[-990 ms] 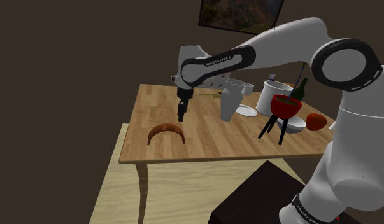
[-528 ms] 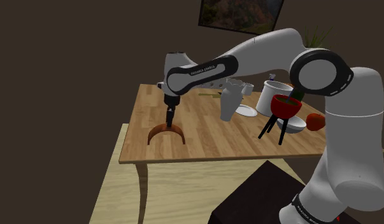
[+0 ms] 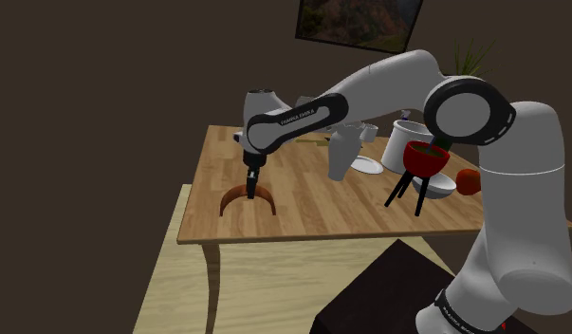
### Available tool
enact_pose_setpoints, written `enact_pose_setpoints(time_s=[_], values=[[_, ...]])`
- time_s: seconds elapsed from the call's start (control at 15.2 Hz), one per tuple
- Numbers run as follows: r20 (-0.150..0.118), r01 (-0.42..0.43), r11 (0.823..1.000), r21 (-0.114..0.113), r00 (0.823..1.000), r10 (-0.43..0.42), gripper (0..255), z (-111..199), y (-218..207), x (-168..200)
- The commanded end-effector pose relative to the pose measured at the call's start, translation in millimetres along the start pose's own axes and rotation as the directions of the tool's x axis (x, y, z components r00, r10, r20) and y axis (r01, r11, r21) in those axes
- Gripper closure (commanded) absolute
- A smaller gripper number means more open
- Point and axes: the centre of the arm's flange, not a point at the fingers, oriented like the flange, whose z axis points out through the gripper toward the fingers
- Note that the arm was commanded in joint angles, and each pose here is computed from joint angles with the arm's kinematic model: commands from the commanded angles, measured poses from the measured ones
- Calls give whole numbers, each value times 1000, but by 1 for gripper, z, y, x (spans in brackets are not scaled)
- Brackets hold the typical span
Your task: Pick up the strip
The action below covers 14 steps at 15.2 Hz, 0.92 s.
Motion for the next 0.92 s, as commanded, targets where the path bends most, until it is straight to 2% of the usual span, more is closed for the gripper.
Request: enact_pose_setpoints(time_s=[0.0,0.53,0.86], values=[[0,0,1000,0,1000,0,255,1,0,0],[0,0,1000,0,1000,0,255,1,0,-1],[0,0,1000,0,1000,0,255,-25,0,-1]])
